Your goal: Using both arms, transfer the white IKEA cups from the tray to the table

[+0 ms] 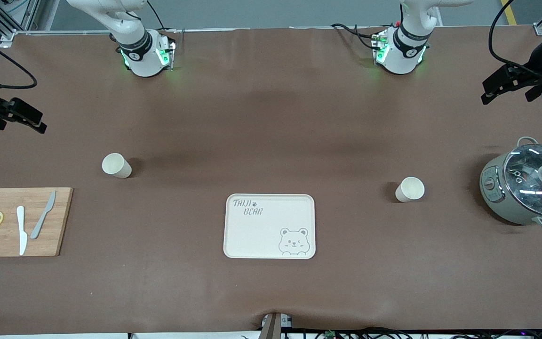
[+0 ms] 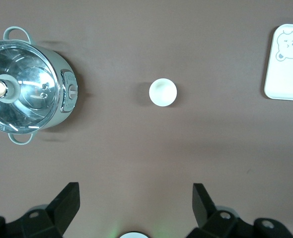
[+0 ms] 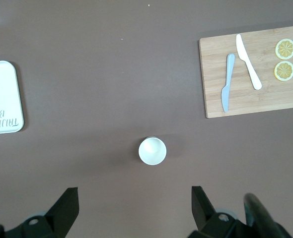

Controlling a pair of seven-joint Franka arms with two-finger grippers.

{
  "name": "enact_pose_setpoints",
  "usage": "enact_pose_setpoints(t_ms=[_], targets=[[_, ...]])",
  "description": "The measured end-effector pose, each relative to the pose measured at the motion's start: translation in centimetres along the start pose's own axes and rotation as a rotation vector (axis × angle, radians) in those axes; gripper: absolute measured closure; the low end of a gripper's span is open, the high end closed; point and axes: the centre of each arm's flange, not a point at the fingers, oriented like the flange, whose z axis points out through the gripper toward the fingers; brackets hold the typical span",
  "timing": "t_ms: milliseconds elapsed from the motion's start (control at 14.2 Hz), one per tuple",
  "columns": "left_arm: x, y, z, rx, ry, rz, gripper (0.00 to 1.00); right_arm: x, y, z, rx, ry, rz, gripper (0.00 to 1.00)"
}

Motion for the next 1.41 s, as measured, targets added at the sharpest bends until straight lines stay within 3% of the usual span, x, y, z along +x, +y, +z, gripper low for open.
enact_pose_setpoints(t_ms=[564, 1411], targets=[[-0.6, 2.3, -0.2, 0.008, -0.018, 0.043, 0.00, 0.2, 0.3, 0.7, -0.007, -0.029, 0.004, 0.00], [0.5, 1.3, -0.8, 0.004, -0.019, 0.023, 0.00, 0.1, 0.3, 0.8, -0.008, -0.040, 0.005, 0.00]])
